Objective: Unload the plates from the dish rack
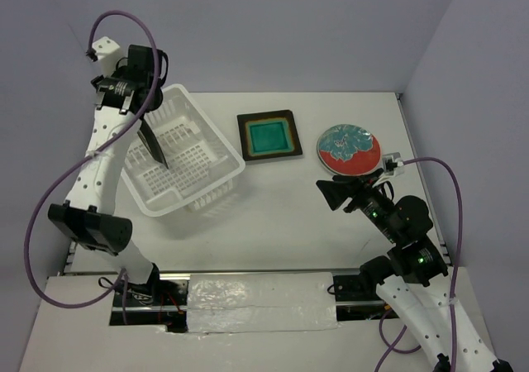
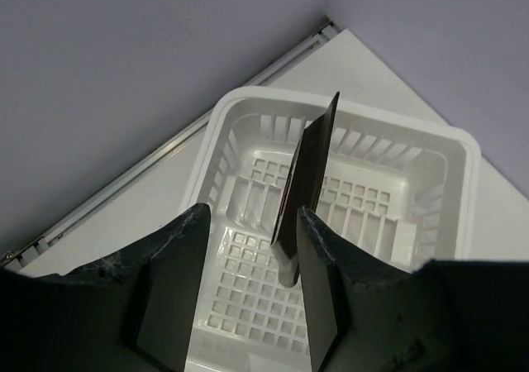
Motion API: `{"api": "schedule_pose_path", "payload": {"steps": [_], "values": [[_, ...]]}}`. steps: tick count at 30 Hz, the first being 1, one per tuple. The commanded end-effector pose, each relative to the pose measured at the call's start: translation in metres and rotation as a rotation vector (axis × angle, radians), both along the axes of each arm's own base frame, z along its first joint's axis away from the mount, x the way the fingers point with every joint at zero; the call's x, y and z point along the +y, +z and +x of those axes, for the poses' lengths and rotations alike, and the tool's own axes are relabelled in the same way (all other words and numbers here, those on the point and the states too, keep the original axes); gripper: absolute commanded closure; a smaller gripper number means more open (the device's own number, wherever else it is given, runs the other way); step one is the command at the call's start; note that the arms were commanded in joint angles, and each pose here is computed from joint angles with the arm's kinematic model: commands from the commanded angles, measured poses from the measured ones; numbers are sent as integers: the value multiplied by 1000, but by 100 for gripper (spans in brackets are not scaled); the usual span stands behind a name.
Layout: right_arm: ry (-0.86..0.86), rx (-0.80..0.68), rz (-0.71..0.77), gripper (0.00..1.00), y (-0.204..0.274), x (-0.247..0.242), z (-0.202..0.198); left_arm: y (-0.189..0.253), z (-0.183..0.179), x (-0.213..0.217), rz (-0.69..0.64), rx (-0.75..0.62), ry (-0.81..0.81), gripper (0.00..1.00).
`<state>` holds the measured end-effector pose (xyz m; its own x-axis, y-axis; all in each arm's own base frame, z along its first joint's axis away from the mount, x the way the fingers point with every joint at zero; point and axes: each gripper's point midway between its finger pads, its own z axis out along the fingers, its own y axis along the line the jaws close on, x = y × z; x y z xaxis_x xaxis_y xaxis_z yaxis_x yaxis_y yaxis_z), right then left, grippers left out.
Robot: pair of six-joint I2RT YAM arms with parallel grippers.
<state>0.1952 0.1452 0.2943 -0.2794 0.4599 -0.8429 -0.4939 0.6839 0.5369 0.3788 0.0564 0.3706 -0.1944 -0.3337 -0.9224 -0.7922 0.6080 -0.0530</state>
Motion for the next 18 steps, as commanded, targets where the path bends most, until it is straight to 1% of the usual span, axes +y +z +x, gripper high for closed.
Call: {"api": "schedule_pose_path", "payload": {"steps": [1, 6, 11, 15, 18], "values": [[-1, -64, 8, 23, 22, -3, -6, -31, 23, -8, -9, 84, -31, 42], [5, -61, 5, 23, 22, -2, -6, -54, 39, -4, 8, 153, -19, 42], [5, -76, 9, 23, 24, -3, -8, -76, 52, -7, -3, 182, -31, 43], [5, -73, 9, 23, 23, -2, -8, -102, 60, 1, -17, 251, -6, 46], [14, -71, 6, 23, 23, -1, -8, -112, 63, 6, -15, 278, 4, 49]]}}
